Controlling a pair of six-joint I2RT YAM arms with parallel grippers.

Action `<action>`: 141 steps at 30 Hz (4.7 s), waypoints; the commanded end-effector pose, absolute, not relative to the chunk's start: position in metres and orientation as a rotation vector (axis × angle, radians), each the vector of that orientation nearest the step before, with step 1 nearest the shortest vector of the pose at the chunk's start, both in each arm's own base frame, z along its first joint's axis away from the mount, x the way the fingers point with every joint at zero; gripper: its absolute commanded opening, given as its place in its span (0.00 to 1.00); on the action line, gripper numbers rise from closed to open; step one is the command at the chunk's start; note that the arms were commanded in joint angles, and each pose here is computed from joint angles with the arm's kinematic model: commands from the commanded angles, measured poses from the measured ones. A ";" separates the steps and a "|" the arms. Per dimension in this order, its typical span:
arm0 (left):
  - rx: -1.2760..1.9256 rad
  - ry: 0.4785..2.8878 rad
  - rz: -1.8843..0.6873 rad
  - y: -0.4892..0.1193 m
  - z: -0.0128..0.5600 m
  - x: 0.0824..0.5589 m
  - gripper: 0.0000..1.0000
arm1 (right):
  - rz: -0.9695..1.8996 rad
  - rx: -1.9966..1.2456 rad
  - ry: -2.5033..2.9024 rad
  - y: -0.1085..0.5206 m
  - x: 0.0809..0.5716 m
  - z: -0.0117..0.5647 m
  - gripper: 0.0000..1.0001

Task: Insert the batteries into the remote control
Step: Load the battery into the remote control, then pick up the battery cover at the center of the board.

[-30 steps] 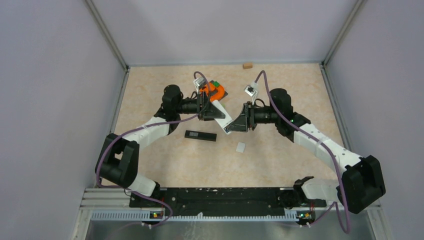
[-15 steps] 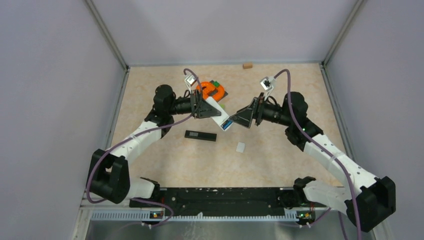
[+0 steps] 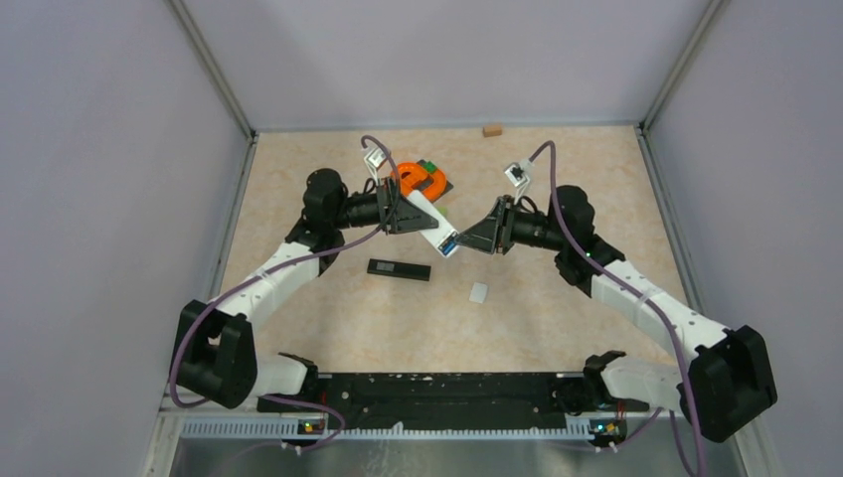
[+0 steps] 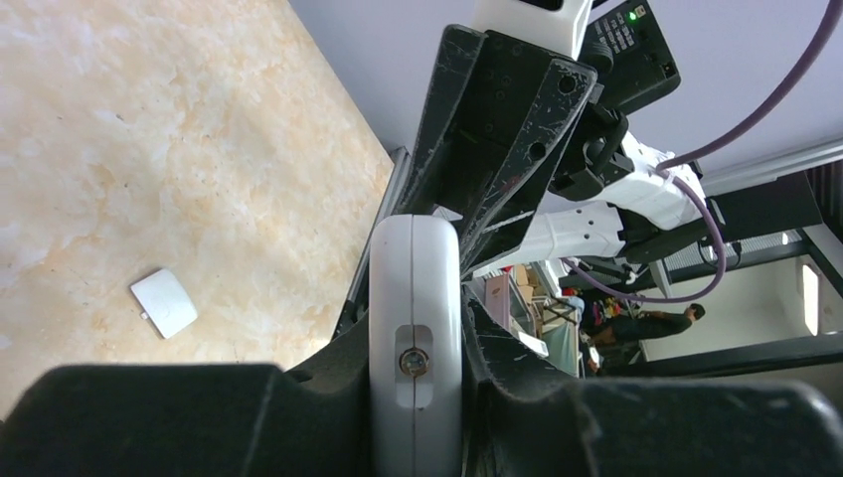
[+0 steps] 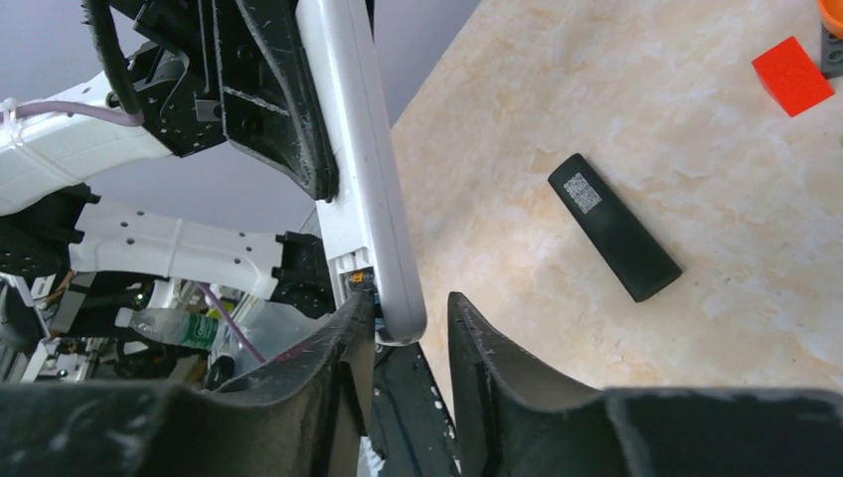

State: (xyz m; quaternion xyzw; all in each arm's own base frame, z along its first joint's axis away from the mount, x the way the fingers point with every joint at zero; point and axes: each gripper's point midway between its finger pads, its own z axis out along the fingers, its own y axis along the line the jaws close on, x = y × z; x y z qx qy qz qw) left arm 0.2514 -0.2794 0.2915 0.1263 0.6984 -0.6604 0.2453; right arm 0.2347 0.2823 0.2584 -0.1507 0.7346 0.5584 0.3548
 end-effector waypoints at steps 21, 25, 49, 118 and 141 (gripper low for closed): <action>-0.307 2.004 -1.185 -0.179 0.225 0.327 0.00 | 0.647 -0.711 2.152 0.209 0.260 0.161 0.86; -0.390 2.016 -1.173 -0.163 0.219 0.332 0.00 | 0.545 -0.941 2.208 0.218 0.252 0.123 0.84; -0.385 2.123 -1.228 -0.165 0.197 0.335 0.00 | 0.310 -1.419 2.207 0.245 0.242 0.046 0.78; -0.117 2.061 -1.381 -0.220 0.199 0.304 0.00 | 0.439 -1.138 1.961 0.261 0.239 0.138 0.37; 0.084 1.937 -1.394 -0.281 0.199 0.280 0.00 | 0.485 -1.158 1.770 0.289 0.231 0.193 0.36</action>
